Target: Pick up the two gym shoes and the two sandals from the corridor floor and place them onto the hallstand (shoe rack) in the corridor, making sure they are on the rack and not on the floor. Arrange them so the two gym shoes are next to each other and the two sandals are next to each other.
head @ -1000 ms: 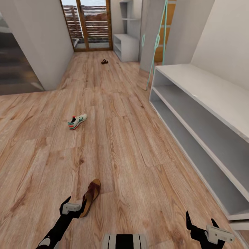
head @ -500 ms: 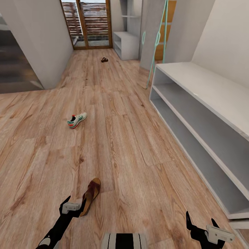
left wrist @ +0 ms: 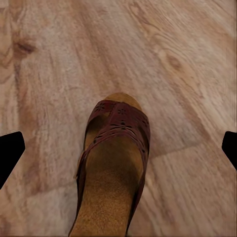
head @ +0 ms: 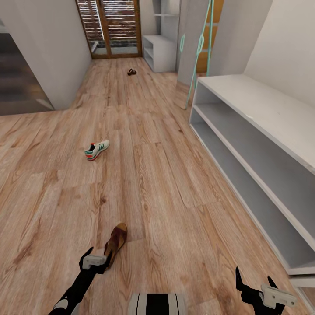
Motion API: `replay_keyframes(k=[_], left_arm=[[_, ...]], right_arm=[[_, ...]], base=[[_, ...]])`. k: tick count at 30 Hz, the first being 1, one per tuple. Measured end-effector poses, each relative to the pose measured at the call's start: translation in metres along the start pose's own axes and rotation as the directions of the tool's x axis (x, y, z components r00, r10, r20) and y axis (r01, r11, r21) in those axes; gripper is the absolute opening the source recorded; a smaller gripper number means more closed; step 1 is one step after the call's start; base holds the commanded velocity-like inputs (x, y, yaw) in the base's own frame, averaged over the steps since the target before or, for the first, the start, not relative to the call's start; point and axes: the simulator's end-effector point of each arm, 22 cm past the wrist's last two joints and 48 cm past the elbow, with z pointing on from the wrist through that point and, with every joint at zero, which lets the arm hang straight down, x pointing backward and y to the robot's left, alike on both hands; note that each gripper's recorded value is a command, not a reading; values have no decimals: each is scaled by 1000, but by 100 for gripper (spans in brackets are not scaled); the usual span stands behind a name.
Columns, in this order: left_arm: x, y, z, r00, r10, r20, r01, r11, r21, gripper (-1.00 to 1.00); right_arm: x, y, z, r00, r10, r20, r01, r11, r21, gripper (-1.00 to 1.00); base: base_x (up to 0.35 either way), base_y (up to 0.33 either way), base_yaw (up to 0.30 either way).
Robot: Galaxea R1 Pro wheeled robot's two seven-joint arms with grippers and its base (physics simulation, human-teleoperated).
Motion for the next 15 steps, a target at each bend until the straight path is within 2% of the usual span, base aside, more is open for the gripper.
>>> replay_keyframes(k=[15], left_arm=[[15,-6,0,999,17,-35,-16,1000,25,100]], right_arm=[[9,0,0,1000,-6,-23,6,1000,1,100]], base=[[0,0,0]])
